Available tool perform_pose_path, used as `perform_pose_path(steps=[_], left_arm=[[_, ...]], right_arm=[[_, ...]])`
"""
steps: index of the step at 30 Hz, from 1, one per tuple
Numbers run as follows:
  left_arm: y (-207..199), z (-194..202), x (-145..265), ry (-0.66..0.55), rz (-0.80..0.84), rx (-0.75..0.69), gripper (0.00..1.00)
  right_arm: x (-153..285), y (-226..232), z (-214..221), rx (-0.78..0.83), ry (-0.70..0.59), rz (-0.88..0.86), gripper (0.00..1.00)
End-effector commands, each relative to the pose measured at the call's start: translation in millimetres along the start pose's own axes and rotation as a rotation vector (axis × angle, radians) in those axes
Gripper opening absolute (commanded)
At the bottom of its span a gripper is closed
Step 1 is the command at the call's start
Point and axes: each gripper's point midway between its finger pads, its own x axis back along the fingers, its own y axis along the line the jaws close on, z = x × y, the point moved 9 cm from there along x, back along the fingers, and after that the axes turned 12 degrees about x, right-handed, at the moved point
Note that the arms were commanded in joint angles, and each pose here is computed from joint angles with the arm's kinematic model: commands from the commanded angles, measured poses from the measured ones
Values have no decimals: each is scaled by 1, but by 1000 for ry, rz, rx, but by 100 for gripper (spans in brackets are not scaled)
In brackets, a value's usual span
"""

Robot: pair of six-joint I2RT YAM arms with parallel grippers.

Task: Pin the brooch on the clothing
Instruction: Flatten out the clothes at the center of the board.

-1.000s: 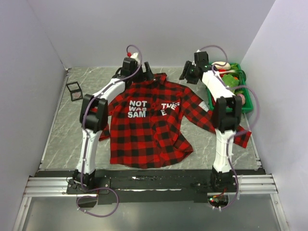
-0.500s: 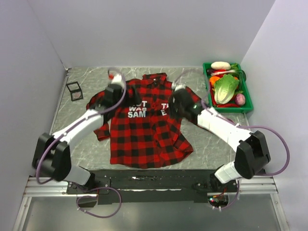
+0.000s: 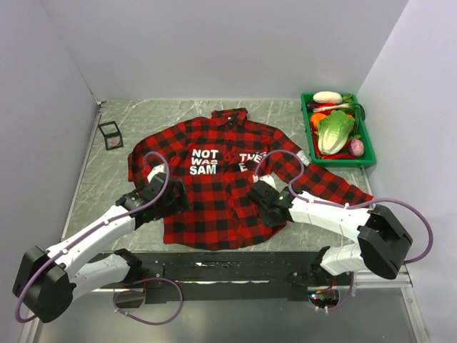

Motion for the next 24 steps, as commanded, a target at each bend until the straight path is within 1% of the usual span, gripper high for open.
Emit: perform_pose_path(steps=[1,2,3,4,9,11,12,14,19,21,23,24], left_arm=[[20,19,7,51,-126,89,92],[20,19,8,46,-145,98,92],[26,23,9,52,-198,118,93],[30,24,8,26,-235,118,94],[34,28,2,8,-337,146,99],[37,33,-3,30,-338,156,99],[38,36,-4,43,-332,174,97],[42,44,-9,76,-313,215,96],[54,50,-9,62,-299,270,97],[57,53,-9,66,-302,273,99],[60,57,-11,85,-301,271,95],[60,59,-13,100,-288,278,92]], right_arm=[[-1,1,4,-10,0,24,42],[0,0,0,-11,-13,42,42],[-1,0,-1,-3,-2,61,42],[-2,0,-2,4,1,76,42],[-9,6,-8,46,27,100,44],[-8,11,-7,79,33,94,48],[-8,13,-8,88,33,90,50],[-7,17,-8,108,39,91,52],[-13,19,-4,111,92,140,52],[-14,20,-3,108,103,149,51],[-14,20,-3,103,106,151,49],[-14,20,-4,100,105,151,48]])
